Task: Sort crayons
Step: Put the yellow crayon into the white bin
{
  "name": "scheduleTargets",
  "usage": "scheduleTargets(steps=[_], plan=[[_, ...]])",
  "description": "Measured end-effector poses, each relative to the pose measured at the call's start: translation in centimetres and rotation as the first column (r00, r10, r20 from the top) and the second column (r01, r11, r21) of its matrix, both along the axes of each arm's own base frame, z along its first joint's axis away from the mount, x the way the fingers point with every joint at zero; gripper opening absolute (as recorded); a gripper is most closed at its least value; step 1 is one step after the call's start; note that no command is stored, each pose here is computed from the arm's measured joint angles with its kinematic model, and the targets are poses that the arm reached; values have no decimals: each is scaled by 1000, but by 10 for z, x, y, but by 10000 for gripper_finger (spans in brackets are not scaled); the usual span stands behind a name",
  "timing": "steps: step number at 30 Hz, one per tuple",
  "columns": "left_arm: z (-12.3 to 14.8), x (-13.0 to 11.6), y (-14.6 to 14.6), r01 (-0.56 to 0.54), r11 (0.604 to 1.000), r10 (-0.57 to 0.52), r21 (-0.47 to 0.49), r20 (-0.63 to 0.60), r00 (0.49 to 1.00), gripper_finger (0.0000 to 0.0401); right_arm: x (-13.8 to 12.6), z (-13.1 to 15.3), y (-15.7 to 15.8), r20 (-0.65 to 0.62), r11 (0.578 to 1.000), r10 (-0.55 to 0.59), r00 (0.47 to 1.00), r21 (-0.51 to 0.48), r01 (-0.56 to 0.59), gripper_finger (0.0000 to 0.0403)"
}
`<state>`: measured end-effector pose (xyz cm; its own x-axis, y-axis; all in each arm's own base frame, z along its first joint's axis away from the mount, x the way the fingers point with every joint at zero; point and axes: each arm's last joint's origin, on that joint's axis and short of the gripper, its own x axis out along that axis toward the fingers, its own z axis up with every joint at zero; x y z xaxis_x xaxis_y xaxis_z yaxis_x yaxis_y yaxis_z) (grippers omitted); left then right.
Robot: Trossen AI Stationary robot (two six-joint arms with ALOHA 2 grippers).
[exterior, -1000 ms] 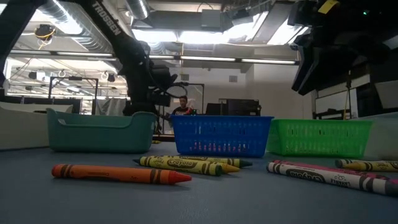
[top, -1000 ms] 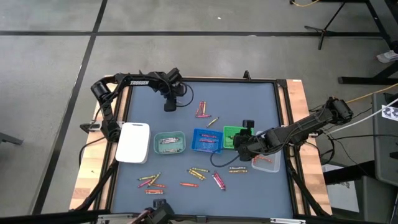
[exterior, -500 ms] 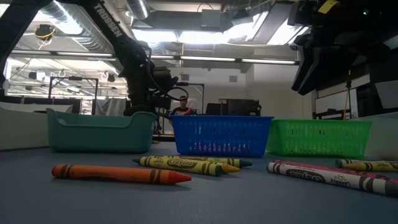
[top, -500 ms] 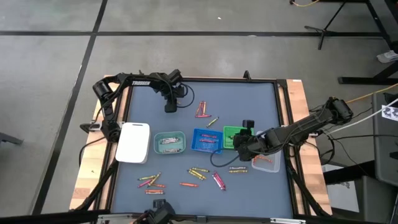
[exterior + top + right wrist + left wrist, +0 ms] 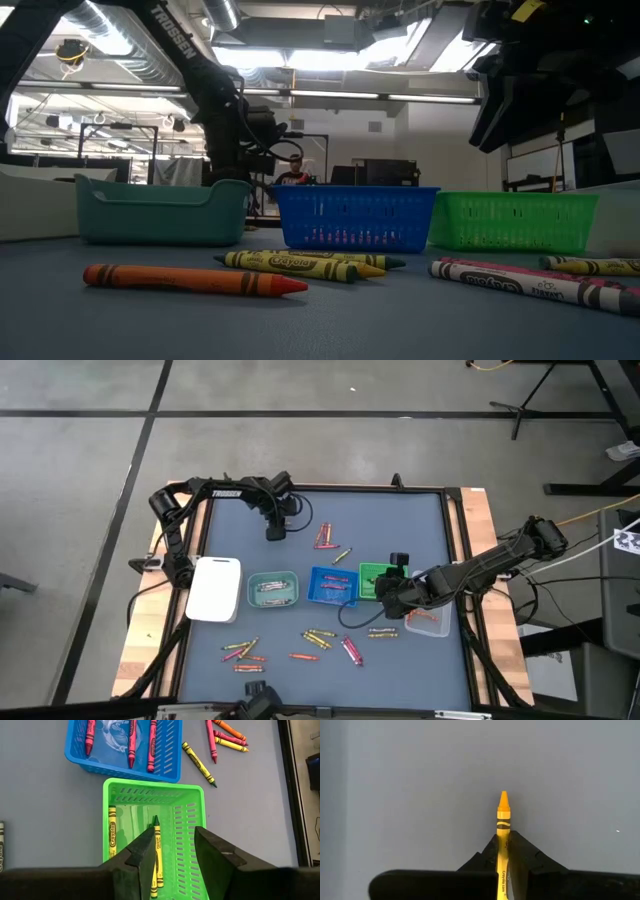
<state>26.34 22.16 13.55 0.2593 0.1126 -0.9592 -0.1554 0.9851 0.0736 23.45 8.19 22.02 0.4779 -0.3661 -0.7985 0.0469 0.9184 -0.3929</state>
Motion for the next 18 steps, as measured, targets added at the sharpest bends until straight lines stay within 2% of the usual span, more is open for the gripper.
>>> scheduleTargets(steps=[8, 14, 18], plan=[[12, 9, -14, -14, 999, 14, 48, 10, 1000, 4, 0, 0, 0, 0, 1000, 0, 1000, 0, 0, 136], [41, 13, -32, -58, 995, 51, 85, 75, 996, 4, 0, 0, 0, 1, 1000, 0, 1000, 1, 0, 136], [69, 14, -51, -142, 988, 131, 59, 162, 978, 5, 0, 0, 0, 5, 1000, 0, 1000, 2, 0, 136]])
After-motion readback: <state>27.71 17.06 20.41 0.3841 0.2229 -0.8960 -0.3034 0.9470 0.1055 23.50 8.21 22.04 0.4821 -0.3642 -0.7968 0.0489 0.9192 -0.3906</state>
